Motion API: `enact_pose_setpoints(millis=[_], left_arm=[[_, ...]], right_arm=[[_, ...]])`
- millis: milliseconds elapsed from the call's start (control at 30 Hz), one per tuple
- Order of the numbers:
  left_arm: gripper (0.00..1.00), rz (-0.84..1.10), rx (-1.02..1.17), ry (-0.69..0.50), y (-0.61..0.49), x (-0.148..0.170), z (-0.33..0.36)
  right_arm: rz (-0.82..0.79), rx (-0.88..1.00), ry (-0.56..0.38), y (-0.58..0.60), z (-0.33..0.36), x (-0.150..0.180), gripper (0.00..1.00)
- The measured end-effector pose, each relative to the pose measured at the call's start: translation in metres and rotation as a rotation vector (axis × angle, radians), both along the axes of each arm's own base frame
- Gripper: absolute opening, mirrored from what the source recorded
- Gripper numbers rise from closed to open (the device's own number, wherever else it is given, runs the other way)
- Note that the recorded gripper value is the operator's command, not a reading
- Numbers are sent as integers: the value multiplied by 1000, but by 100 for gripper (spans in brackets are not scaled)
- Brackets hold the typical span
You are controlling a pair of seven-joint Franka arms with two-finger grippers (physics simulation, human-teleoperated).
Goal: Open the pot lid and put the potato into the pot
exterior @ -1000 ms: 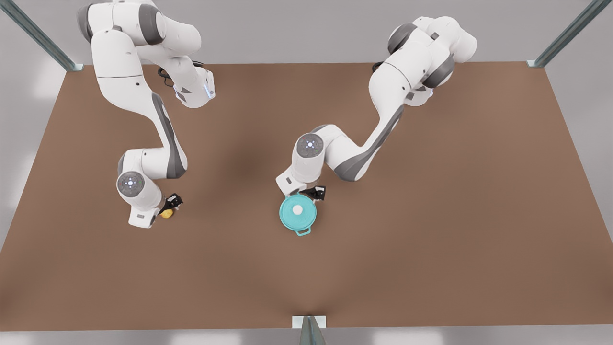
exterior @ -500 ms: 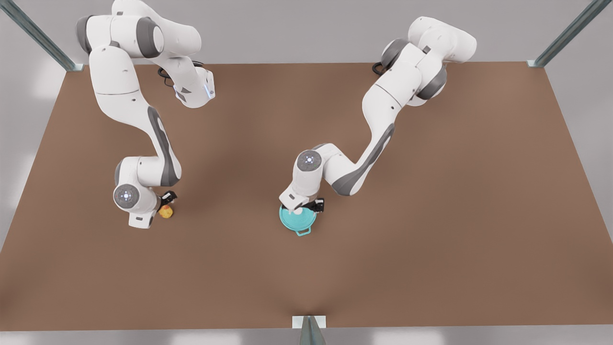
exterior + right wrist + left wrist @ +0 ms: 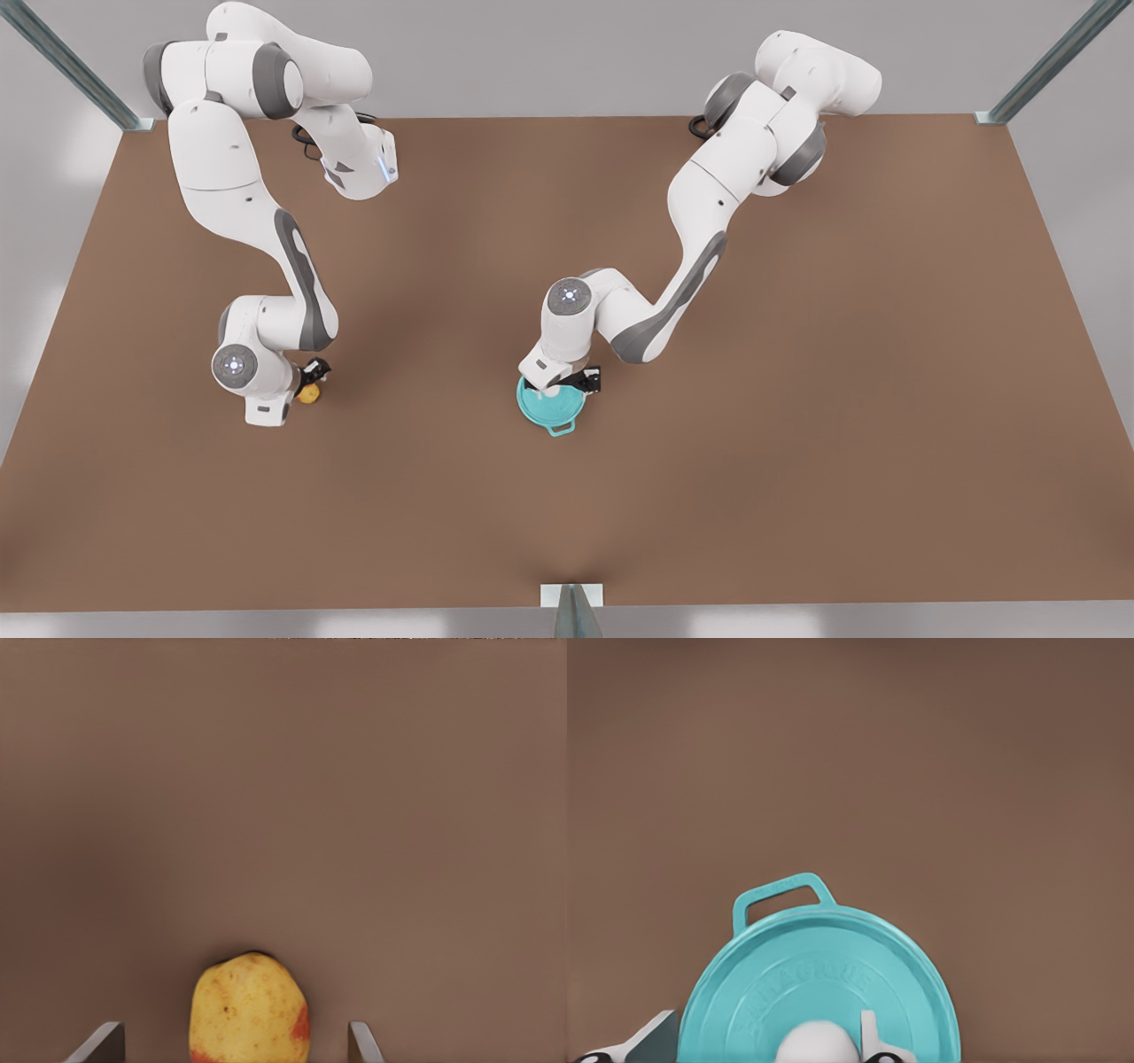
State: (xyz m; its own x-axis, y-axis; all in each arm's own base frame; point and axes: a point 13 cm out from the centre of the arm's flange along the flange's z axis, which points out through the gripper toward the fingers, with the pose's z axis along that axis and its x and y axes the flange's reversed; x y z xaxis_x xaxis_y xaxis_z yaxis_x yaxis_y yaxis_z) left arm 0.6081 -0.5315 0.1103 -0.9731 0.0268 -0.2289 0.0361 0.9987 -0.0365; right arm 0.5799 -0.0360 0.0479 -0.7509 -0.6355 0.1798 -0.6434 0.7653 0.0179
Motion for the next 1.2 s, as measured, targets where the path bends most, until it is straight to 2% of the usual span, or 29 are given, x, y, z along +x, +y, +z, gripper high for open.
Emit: enact_pose_setpoints(millis=[67,100,167,233,300,400,467,533,633,800,900,933,1033,1100,1133,1167,1200], left_arm=[[100,6,1,3,1,-1,-3],[95,9,1,4,1,-1,-4],[75,15,1,4,1,-1,-4],[50,21,2,4,1,-1,-4],[45,28,2,4,2,-1,-4],[41,41,7,4,4,1,-1],[39,52,13,6,9,4,0],[37,67,19,7,17,10,1],[37,107,22,5,43,32,7],[37,303,-11,60,202,124,8],[40,337,-24,121,267,141,-39],[100,324,-30,128,271,141,-48],[100,267,-72,135,270,147,-33],[100,272,-154,149,307,163,33],[100,290,-199,142,347,171,94],[100,303,-191,123,397,160,165],[100,321,-144,116,447,120,226]], right_arm=[[11,2,0,0,-6,0,94],[16,2,-2,1,-7,0,92],[25,4,-5,1,-9,1,87],[34,6,-7,1,-11,1,77],[41,7,-9,1,-11,2,70],[51,9,-12,1,-11,3,70],[57,10,-13,1,-11,3,60],[64,12,-13,3,-12,4,55],[73,15,-14,4,-11,4,52],[87,20,-16,6,-7,5,52],[102,29,-29,14,5,9,52],[108,32,-36,18,13,12,52],[139,49,-50,40,38,17,52],[174,65,-54,64,52,18,52],[194,70,-54,78,59,18,52],[215,74,-54,91,64,18,52],[233,80,-51,103,68,17,52]])
